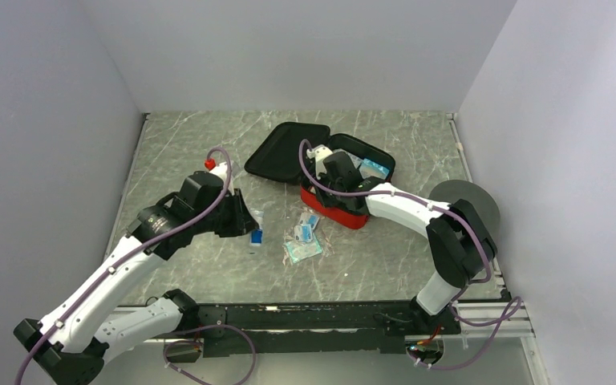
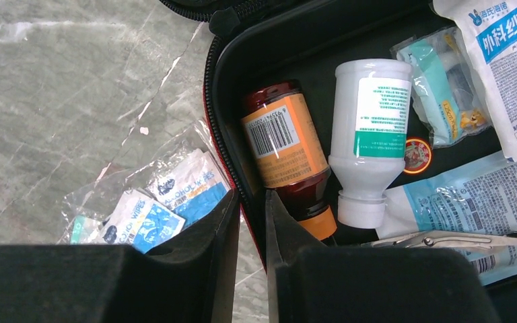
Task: Organize the medicine kit
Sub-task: Move the medicine box to the center of the board.
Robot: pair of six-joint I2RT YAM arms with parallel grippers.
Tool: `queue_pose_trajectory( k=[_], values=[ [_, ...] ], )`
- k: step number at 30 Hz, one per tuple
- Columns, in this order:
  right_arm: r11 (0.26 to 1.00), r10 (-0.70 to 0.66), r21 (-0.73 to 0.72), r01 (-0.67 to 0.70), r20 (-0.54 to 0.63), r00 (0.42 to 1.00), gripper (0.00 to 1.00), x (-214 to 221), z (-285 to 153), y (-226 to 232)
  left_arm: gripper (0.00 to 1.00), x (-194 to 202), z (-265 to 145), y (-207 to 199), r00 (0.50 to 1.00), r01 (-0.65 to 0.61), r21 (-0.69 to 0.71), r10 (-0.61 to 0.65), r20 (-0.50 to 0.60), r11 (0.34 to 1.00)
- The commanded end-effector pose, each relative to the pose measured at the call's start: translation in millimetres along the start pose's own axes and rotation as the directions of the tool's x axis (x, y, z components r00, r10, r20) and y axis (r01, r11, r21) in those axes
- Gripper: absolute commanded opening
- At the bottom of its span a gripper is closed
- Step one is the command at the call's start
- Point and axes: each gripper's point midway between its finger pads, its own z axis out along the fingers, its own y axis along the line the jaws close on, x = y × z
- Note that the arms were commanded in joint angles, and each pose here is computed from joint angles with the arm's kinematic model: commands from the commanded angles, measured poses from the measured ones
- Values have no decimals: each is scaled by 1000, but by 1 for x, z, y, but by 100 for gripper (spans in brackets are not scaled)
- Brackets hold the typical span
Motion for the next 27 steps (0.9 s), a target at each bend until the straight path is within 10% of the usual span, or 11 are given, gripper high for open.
queue_pose_trajectory(
  k=[1,27],
  values=[
    [1000,1,-22,0,11,1000,0,-1,7,4,4,0,-3,3,999,-27,-4,27,19,1000],
    [923,-159,-338,186,108,981,0,65,-47,134,4,-8,-20,2,997,-35,-7,36,63,999]
  ],
)
